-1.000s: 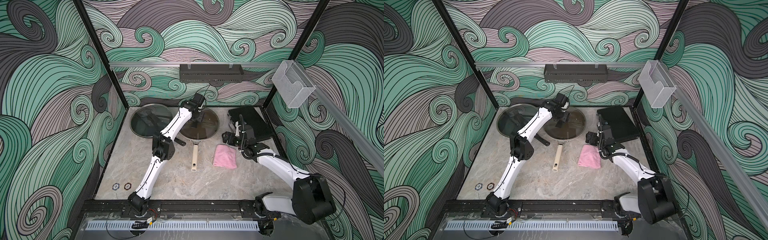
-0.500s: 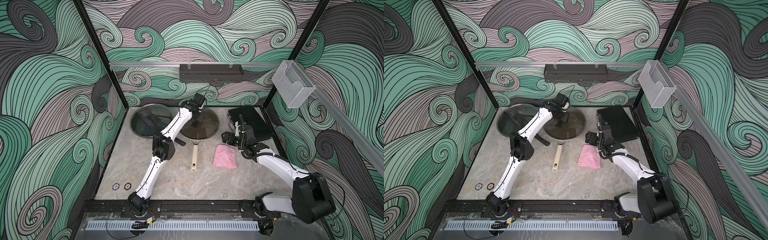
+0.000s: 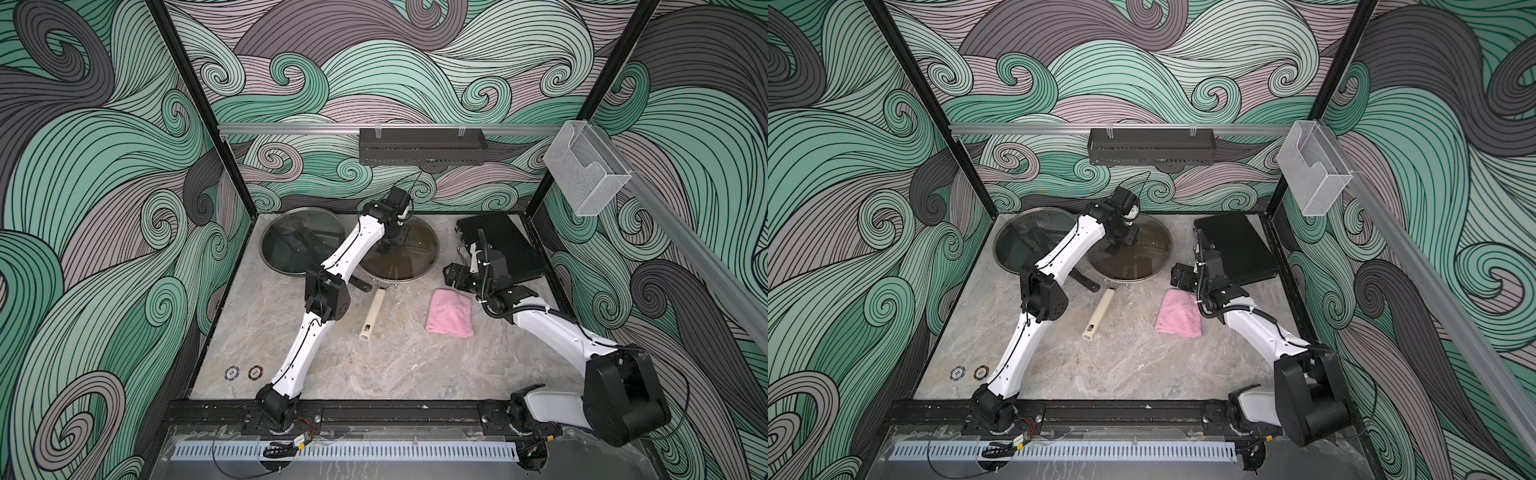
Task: Wipe the pot lid with a cloth
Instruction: Pick up the pot lid from the cooking pot.
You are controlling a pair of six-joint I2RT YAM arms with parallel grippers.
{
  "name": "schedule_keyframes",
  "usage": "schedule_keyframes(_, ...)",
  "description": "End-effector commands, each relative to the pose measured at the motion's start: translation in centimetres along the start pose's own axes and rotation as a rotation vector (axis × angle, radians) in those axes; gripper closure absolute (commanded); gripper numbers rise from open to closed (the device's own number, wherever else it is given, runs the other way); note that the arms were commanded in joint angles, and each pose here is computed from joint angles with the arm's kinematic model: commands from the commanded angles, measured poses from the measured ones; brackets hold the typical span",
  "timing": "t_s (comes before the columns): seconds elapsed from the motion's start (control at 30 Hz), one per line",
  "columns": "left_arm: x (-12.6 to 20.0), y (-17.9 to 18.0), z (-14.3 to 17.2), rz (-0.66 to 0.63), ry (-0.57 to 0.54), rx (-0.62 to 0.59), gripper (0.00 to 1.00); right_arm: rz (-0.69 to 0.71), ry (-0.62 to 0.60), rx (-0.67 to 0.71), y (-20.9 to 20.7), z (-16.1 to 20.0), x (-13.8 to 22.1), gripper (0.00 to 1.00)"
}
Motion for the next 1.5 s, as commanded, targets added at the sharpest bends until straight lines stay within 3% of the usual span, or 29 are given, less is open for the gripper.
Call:
schedule_keyframes(0.0, -0.2, 1.2, 1.0, -0.084, 0.057, 0.015, 1.00, -0.004, 0.003, -0.013, 0.0, 0.3, -0.2, 0.08)
schedule_keyframes(0.3, 5.9, 1.8, -2.4, -0.087, -0.190, 0.078, 1.00, 0.004, -0.024, -0.005, 0.2, -0.3, 0.6, 0.08)
schedule_keyframes(1.1, 14.2, 1.4, -3.9, 0.021, -0.346, 0.109, 1.00, -0.020, -0.070, -0.009, 0.7, -1.3, 2.7, 0.08)
schedule_keyframes(1.47, 19.3, 1.2, -2.7, 0.087, -0.423, 0.138, 1.00, -0.013, -0.053, -0.012, 0.0, -1.4, 5.4, 0.07)
Point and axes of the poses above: each gripper's point midway between its finger pads, its own x axis back along the fingers, its own y axis along the line the jaws close on, z = x × y, the point moved 9 cm from there along x, back along the fingers, and after that the axes turned 1 degree about -x, right-handed, at the moved point
